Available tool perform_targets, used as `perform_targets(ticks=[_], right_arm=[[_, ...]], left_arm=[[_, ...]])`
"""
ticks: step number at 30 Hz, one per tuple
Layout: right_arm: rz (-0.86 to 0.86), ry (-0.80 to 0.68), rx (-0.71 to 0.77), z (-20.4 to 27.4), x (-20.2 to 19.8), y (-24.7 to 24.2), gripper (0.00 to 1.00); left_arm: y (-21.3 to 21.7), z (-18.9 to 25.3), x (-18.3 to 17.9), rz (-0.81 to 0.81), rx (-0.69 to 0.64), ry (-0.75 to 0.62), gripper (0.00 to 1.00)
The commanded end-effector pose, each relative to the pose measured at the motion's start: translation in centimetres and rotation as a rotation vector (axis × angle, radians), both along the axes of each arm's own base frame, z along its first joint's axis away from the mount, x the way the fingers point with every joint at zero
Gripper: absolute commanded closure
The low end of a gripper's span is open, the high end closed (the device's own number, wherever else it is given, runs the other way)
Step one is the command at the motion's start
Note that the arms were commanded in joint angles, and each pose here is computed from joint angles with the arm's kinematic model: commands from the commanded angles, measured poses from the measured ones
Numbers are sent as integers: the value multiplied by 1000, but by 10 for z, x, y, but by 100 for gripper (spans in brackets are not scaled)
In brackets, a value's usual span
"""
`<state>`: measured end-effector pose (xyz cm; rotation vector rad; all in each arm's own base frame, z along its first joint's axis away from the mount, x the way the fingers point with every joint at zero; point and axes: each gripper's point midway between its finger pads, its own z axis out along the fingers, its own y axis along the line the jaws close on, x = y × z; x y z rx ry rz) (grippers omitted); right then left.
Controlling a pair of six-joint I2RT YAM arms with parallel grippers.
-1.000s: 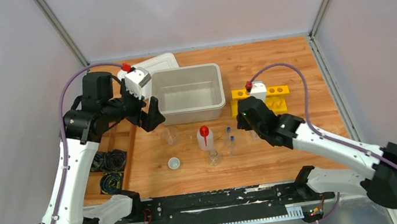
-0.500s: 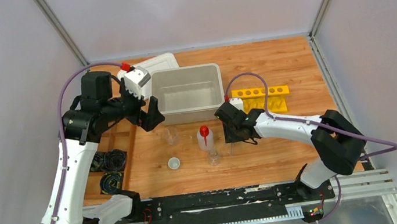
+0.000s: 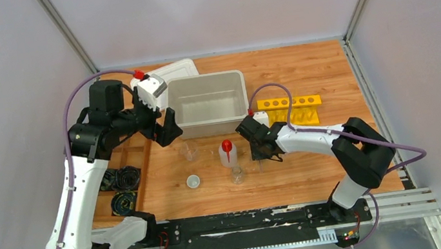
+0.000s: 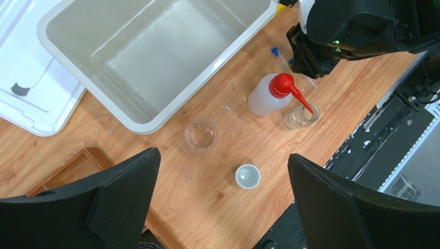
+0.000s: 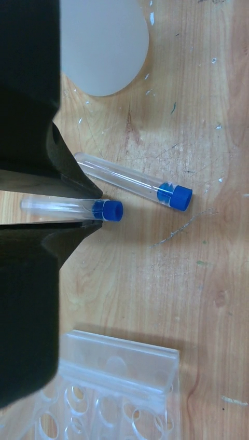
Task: Organize the chemistry lab equipment
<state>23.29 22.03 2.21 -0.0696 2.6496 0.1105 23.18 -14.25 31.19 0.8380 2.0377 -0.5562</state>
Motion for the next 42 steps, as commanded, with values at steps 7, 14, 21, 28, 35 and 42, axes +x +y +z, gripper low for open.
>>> perform_targets(ticks=[7,14,21,28,35,42], right_arm=[[-20,-87,32,35,7,-6,100],[-43,-259,187,109,7,-14,100],[11,-512,528,222,16,17,100],[154,-647,726,309,21,97,100],[190,-708,851,348,19,158,100],[178,-746,934,366,12,177,100]], left_arm=[[2,17,-3,-2,-6,-52,0],[-2,20,-6,-21,-26,-47,0],[-11,23,-10,-57,-67,-27,0],[-15,33,-6,-47,-96,-16,0],[-27,35,-15,-92,-164,29,3],[-35,18,-20,-127,-195,121,16]])
